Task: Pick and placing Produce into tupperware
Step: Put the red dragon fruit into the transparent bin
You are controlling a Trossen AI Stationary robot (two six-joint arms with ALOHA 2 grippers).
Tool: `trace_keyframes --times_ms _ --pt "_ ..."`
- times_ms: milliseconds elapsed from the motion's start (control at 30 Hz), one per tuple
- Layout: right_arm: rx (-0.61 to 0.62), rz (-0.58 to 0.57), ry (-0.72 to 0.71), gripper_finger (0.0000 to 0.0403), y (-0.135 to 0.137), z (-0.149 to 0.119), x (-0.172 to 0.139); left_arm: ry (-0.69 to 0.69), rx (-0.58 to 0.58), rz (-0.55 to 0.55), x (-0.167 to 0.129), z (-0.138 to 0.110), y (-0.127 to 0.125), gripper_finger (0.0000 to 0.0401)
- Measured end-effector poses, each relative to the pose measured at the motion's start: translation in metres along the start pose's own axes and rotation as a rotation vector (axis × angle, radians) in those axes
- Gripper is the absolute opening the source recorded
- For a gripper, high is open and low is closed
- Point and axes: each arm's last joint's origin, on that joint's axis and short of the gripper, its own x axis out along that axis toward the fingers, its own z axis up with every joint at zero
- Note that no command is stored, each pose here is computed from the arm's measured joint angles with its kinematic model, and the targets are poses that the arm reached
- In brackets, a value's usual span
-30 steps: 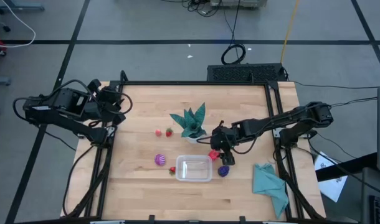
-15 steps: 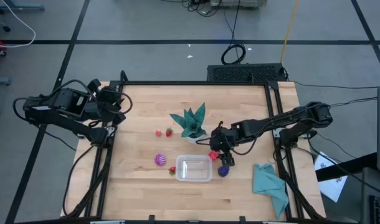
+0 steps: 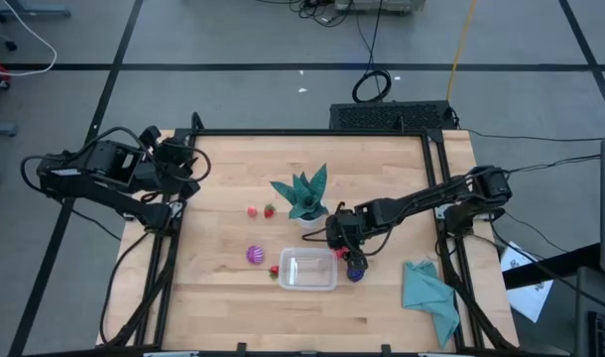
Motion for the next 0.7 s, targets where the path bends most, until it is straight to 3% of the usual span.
trace_keyframes --times_ms 700 --pt "0.078 0.055 0.032 0.0231 0.0016 -0.0029 -0.0001 0.001 0.000 -0.001 0.0000 0.0000 0.0000 0.0145"
